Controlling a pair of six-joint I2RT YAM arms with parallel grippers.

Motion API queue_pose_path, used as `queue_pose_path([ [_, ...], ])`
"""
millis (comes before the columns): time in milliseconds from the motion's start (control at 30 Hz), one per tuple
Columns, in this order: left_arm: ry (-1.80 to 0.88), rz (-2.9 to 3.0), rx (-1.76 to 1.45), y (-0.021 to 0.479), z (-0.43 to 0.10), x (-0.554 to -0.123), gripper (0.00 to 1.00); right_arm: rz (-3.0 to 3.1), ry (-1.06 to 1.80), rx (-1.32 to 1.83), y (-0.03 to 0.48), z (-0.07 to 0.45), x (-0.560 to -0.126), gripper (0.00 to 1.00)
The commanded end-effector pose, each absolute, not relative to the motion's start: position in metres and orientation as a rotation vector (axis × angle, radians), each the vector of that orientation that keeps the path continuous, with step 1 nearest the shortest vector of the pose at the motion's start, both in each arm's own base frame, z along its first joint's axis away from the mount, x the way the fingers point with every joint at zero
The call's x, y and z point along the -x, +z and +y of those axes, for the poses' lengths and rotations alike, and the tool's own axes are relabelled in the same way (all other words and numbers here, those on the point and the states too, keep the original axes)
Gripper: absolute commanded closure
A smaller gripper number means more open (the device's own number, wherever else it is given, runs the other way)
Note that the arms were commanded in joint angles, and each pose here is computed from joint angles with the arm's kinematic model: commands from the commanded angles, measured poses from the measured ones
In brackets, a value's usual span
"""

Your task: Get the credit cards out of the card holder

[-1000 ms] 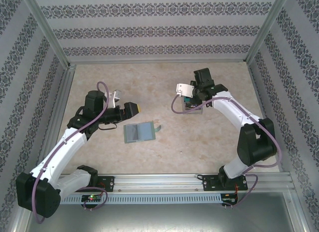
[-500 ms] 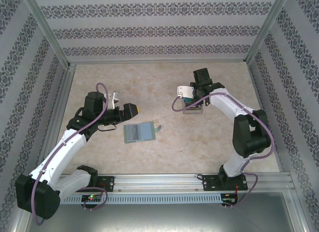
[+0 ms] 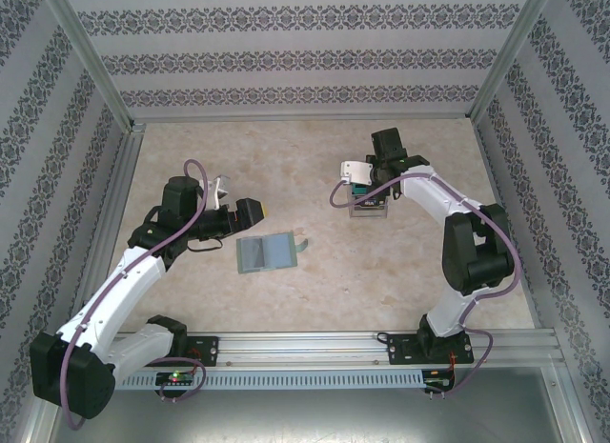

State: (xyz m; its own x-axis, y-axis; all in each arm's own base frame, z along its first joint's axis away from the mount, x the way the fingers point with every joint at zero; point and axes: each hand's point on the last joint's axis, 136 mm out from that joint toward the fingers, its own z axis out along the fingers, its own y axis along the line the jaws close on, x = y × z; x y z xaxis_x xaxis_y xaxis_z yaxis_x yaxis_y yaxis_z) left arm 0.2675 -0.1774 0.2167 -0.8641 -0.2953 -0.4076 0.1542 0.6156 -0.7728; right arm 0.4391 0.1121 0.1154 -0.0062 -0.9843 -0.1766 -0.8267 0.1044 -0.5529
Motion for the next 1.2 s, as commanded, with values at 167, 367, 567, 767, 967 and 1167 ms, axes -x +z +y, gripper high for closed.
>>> queue_pose_path([
  [167,-1.166,2.343,0.118,0.211,-0.173,-0.268,0.01,1.885,-0.434,1.72,0.114,0.107,-0.453,0.92],
  [367,-1.165,2.345,0.12,0.209,-0.173,-0.268,0.01,1.892,-0.461,1.689,0.112,0.106,-0.461,0.89],
  [567,-1.164,2.346,0.122,0.208,-0.173,-0.268,0.01,1.903,-0.483,1.659,0.11,0.104,-0.469,0.83],
  [767,-1.166,2.343,0.123,0.208,-0.173,-0.269,0.01,1.904,-0.5,1.628,0.114,0.103,-0.474,0.75],
  [967,-1.168,2.346,0.126,0.207,-0.173,-0.27,0.01,1.915,-0.505,1.581,0.119,0.102,-0.479,0.73],
  [1167,-1.174,2.345,0.124,0.207,-0.174,-0.268,0.01,1.932,-0.451,1.568,0.118,0.106,-0.473,0.69],
])
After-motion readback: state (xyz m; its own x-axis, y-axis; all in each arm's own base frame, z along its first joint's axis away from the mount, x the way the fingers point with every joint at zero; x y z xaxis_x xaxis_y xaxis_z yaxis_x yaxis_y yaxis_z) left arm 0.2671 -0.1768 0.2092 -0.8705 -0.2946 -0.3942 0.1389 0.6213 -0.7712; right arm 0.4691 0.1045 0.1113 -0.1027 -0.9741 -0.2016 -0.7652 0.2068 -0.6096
